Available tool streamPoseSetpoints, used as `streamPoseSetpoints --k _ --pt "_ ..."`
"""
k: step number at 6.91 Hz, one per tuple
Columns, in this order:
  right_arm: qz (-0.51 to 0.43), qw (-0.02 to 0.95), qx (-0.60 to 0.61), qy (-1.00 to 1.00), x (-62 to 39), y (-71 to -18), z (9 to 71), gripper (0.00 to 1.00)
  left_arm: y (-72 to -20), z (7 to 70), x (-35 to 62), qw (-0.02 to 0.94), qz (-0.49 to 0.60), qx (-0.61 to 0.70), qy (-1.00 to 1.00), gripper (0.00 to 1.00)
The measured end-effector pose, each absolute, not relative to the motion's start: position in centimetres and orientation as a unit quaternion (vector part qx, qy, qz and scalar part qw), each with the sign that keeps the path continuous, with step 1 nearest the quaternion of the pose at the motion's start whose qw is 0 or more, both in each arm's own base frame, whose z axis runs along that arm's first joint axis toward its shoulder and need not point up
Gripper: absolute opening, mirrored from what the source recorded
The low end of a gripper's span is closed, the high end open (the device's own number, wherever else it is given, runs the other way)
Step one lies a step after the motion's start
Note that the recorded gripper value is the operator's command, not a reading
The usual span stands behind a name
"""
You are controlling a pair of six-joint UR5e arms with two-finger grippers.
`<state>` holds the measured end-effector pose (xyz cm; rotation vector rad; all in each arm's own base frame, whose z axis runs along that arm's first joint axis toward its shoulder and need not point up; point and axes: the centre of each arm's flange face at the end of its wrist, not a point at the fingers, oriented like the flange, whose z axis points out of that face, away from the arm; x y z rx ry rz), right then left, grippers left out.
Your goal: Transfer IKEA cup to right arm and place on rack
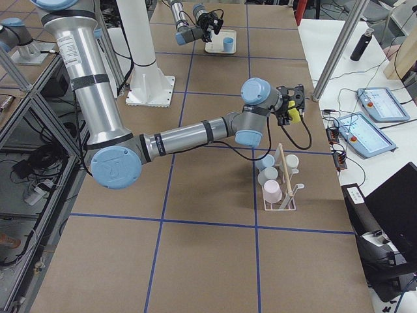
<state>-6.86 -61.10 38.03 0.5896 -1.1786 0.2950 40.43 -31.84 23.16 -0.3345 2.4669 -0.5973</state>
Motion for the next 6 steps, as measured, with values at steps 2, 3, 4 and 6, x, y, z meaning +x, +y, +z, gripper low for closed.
streamPoseSetpoints --k 2,3,4,6 --pt "0.062 0.848 0.282 -0.444 -4.6 -65.3 37.8 0.0 -31.9 23.3 40.6 0.289 -0.225 -0.125 0.922 0.83" --pt "0.037 0.87 0.274 -0.409 -3.7 -67.1 38.6 0.0 -31.9 23.5 40.9 0.292 -0.227 -0.125 0.921 0.83" --pt "0.023 0.883 0.262 -0.388 -3.0 -68.3 40.4 0.0 -32.0 23.8 41.1 0.295 -0.228 -0.126 0.919 0.83" --pt "0.021 0.898 0.228 -0.375 -2.6 -69.2 44.7 0.0 -32.0 24.1 41.5 0.299 -0.23 -0.126 0.917 0.83"
